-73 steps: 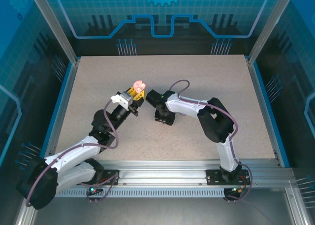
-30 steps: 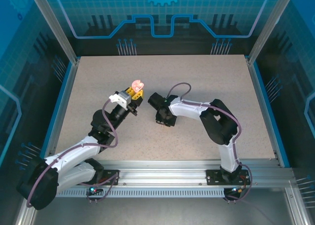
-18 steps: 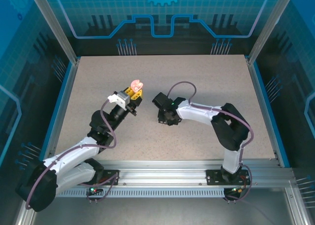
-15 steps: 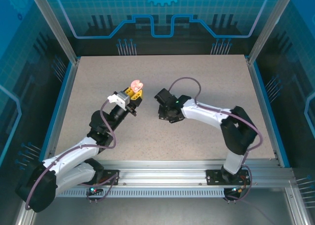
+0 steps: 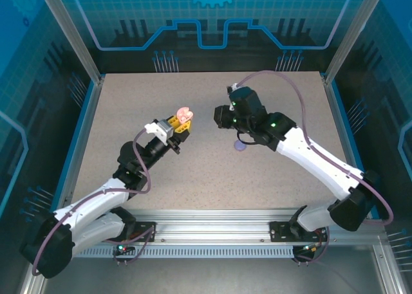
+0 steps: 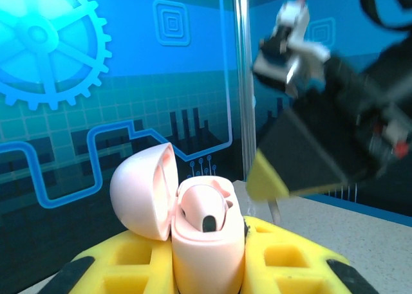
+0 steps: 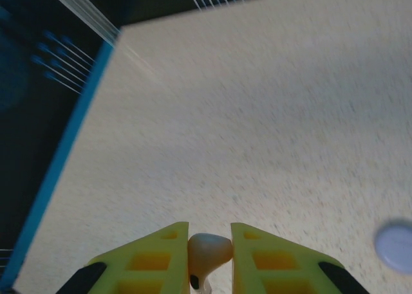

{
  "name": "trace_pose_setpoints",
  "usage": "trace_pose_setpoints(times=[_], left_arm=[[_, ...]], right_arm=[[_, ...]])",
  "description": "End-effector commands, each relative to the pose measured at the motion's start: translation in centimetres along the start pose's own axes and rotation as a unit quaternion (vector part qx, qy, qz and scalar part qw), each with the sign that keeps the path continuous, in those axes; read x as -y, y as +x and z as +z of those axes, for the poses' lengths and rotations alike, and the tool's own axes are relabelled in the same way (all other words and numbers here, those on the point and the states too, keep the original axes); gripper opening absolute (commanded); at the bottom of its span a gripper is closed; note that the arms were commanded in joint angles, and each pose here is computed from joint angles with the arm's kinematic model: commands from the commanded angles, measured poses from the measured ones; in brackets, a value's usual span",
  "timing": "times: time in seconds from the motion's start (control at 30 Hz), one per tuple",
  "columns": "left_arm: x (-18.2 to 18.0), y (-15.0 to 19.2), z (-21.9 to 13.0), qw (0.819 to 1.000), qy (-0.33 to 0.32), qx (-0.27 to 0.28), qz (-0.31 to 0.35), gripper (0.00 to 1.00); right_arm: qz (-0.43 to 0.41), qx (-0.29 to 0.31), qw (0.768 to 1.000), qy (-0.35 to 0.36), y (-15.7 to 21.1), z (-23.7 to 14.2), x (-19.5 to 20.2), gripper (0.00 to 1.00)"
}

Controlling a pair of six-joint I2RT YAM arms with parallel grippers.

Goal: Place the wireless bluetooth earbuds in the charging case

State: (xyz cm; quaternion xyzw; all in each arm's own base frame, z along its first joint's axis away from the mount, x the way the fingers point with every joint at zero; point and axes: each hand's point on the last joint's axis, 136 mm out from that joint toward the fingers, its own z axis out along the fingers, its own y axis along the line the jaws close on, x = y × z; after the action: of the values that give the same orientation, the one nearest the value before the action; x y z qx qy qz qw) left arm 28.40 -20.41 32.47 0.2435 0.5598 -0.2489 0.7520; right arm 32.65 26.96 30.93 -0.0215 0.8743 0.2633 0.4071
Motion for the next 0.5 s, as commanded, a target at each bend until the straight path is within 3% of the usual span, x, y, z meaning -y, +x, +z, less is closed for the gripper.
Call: trace_pose_setpoints(times=[0.0, 0.23, 0.47], left_arm=[[0.7, -1.8, 0.6, 0.999, 0.028, 0.017, -0.01, 0.0], [1.0, -1.8, 1.3, 0.999, 0.041, 0.012, -0.017, 0.0], [1.4, -1.6, 1.9, 0.999, 0.05, 0.008, -0.021, 0.0]], right_arm=[[-0.044, 0.051, 0.996, -0.057, -3.4, -3.0, -2.7, 0.2], [-0.085, 0.085, 0.984, -0.13, -4.7, -6.1, -6.4, 0.2], [-0.117, 0.079, 0.975, -0.17, -3.7, -6.1, -9.2, 0.2]])
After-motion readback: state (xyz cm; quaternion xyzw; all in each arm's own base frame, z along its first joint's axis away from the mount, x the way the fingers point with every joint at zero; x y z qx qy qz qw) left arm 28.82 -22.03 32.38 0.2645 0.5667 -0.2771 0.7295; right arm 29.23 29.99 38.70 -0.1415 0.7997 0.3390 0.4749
